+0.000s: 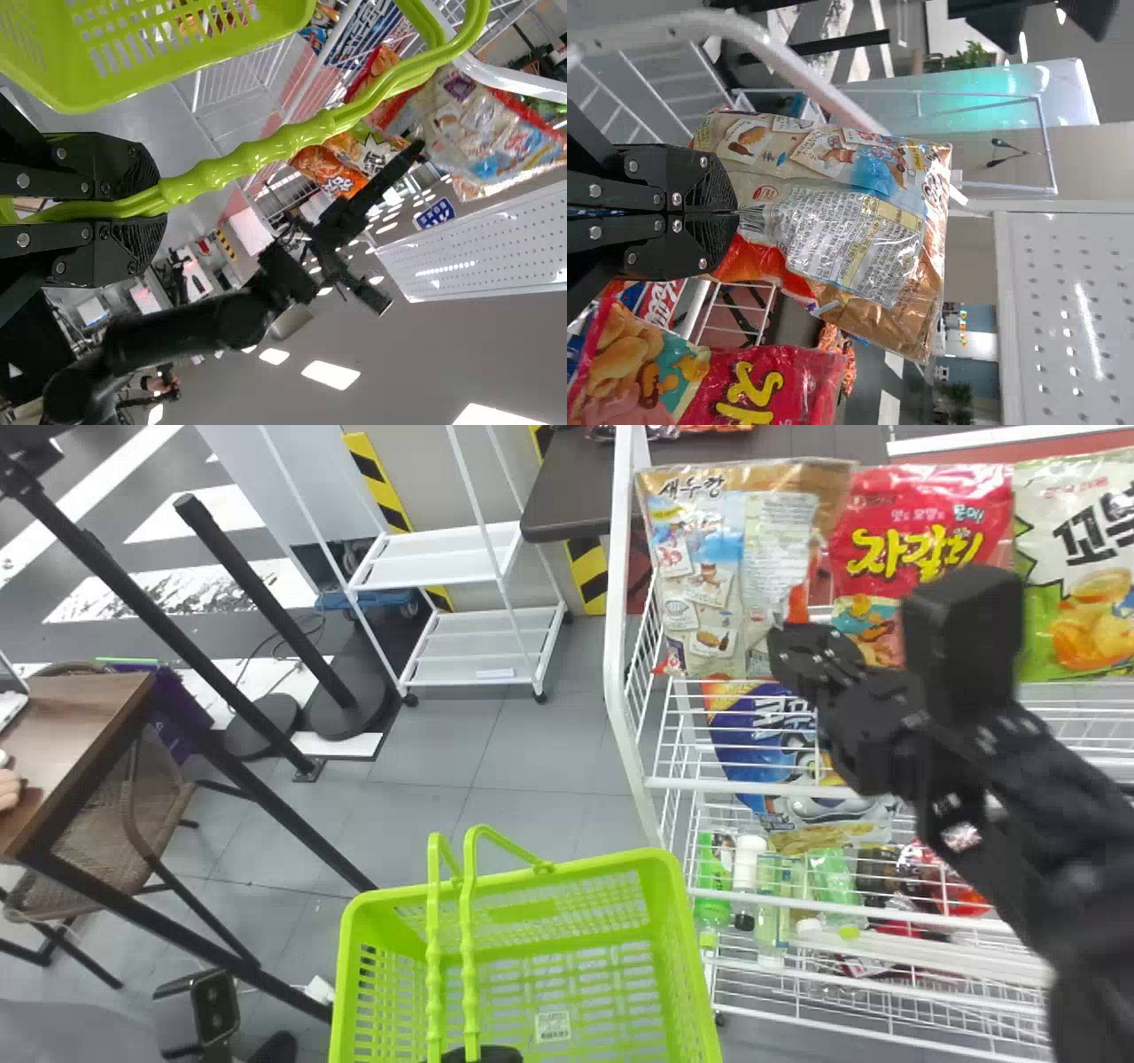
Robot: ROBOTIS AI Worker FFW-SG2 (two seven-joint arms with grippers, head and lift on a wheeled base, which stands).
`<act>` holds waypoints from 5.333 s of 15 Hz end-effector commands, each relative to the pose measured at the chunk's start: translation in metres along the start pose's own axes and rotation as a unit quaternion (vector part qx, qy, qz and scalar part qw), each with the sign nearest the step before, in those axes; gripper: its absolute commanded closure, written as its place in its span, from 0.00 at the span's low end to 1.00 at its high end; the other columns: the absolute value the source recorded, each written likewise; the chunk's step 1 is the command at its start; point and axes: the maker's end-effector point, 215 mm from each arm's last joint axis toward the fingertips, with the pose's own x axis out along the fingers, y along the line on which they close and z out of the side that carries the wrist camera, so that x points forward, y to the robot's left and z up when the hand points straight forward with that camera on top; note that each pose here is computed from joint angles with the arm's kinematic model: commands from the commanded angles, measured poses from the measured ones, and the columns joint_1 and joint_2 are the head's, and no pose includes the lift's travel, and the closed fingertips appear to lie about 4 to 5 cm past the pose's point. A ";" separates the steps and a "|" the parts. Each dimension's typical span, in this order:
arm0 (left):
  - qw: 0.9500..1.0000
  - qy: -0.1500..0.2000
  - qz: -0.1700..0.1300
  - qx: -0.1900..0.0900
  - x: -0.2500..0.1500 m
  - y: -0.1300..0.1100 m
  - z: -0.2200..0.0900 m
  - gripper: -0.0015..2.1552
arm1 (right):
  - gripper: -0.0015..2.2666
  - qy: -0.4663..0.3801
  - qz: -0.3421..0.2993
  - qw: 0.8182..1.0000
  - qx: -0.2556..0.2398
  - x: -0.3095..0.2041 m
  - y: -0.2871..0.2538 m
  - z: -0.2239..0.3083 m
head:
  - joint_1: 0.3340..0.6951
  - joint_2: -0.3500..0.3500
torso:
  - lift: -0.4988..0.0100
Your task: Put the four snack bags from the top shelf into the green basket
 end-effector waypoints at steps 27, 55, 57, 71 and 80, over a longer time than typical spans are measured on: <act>0.998 0.017 -0.055 -0.033 0.047 -0.007 0.006 1.00 | 0.02 0.216 0.302 0.927 0.055 -0.058 0.251 -0.174 | 1.00 1.00 | 0.98; 0.998 0.020 -0.051 -0.040 0.041 -0.006 0.001 1.00 | 0.99 0.060 -0.040 0.997 0.033 0.116 -0.153 -0.077 | 1.00 0.79 | 0.98; 0.998 0.021 -0.051 -0.041 0.041 -0.006 0.001 1.00 | 0.99 0.049 -0.042 0.997 0.035 0.110 -0.152 -0.070 | 1.00 0.81 | 0.98; 0.998 0.017 -0.049 -0.041 0.037 -0.007 0.004 1.00 | 0.99 0.065 0.164 0.972 0.153 -0.067 0.077 -0.044 | 1.00 1.00 | 0.98; 0.998 0.015 -0.051 -0.041 0.039 -0.006 0.005 1.00 | 0.90 0.311 0.262 0.894 0.188 -0.126 0.173 -0.164 | 1.00 1.00 | 0.98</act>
